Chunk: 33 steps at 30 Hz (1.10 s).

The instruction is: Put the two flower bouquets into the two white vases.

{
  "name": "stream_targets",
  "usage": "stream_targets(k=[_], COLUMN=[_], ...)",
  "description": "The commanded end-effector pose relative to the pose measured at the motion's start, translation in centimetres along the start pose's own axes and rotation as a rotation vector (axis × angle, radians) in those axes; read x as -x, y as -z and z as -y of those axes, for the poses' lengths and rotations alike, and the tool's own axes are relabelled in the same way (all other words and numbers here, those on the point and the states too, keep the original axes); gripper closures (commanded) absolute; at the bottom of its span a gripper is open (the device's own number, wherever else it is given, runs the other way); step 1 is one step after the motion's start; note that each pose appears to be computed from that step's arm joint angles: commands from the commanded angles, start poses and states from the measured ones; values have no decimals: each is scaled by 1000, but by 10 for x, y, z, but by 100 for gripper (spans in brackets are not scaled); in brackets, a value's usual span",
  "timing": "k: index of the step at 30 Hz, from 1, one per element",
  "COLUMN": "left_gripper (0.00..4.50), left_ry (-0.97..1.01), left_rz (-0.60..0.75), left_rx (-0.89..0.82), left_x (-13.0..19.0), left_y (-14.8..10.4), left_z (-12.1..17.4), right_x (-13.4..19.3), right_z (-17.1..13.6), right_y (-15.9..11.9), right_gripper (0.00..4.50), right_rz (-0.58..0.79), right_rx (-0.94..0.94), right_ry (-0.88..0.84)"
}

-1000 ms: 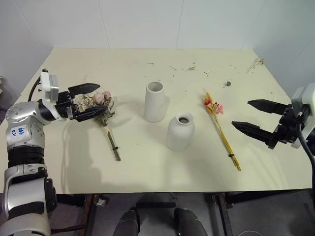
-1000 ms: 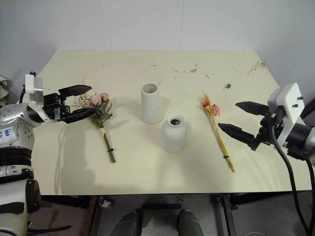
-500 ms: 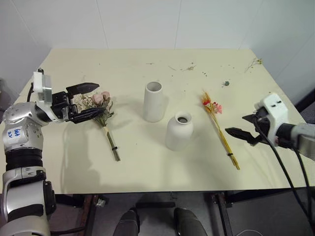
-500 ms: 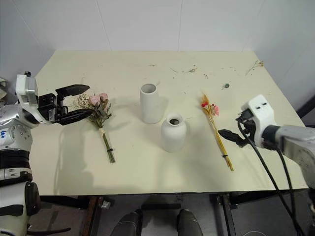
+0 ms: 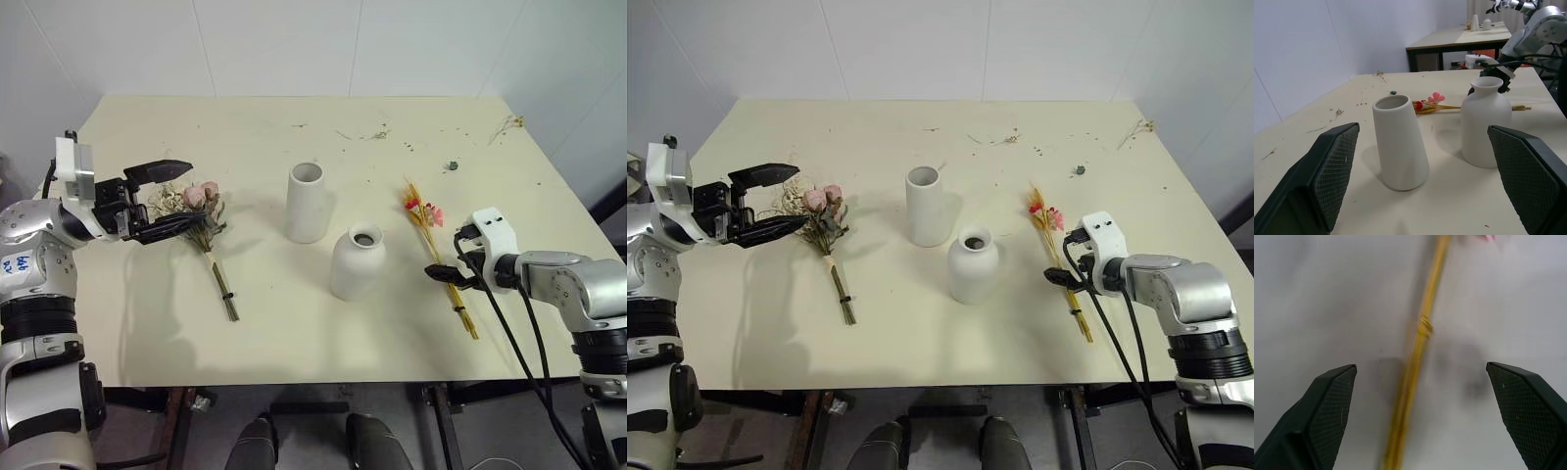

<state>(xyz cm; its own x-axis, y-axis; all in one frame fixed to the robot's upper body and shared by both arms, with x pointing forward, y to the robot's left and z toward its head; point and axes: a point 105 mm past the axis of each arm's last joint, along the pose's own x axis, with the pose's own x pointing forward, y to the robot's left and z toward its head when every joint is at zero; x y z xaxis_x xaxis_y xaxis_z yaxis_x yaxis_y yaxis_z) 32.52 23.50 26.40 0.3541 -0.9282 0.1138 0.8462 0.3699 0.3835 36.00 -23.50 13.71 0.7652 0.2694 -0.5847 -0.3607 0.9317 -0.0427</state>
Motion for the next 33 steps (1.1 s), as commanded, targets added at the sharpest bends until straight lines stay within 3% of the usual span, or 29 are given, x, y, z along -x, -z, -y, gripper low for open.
stream_targets(k=[1,13,17,22,25,30,33], left_gripper=[0,0,0,0,0,0,0], left_ry=[-21,-33,-33,-29,-23,-8,-5], left_rz=[12,3,4,6,11,22,25], left_rx=[-56,-46,-43,-40,-35,-26,-23], left_x=[7,4,2,-1,-4,-9,-11], left_y=[-17,-15,-14,-14,-13,-11,-11], left_z=[-2,-1,-3,-5,-6,-7,-8], right_x=[-3,-6,1,23,48,91,122], right_z=[9,9,12,19,11,-12,-54], right_y=[-9,-16,-33,-77,-122,-184,-208], right_gripper=[40,437,447,447,447,447,447], right_rz=[18,63,142,338,546,949,1193], right_rx=[6,8,22,79,142,26,68], right_ry=[58,70,89,142,141,71,-77])
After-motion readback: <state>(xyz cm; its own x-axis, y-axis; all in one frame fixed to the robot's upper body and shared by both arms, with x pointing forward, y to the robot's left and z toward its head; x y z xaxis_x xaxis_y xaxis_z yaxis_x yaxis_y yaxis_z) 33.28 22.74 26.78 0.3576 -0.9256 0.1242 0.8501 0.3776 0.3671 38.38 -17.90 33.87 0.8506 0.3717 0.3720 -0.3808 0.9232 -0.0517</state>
